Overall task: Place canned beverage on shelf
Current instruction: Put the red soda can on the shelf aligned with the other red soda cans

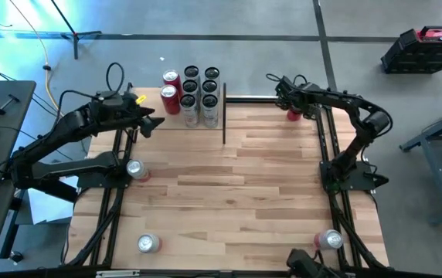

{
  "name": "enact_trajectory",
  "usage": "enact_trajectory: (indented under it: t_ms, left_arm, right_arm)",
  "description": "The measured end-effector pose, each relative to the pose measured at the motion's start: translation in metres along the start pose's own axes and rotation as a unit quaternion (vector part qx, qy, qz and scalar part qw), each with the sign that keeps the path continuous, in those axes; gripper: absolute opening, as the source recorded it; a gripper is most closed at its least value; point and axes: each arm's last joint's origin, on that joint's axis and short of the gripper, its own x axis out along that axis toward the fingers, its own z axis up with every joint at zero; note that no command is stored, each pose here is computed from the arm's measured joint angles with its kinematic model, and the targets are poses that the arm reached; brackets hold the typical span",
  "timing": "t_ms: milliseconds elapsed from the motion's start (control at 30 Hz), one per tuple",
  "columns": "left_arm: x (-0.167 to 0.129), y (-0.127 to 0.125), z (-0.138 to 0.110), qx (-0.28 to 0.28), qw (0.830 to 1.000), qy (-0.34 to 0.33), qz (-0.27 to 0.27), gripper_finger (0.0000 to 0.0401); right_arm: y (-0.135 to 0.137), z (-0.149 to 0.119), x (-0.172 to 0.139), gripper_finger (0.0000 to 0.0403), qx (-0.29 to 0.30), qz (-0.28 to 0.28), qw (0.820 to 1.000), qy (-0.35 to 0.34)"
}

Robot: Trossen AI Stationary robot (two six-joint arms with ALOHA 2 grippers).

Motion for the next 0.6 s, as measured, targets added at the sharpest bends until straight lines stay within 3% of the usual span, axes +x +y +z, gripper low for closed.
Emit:
enact_trajectory:
  t_ms: [200,600]
  left_arm:
    - [-0.013,0.001,-0.001,0.030,0.999,-0.025,-0.006,0.0326]
    - [-0.015,0.003,-0.001,0.022,0.999,-0.038,0.017,0.0326]
  right_arm:
    - [0.002,-0.008,-0.002,0.0301,-0.020,-0.007,0.999,-0.024]
    - [0.007,0.001,-0.004,0.0333,-0.038,0.005,0.998,-0.052]
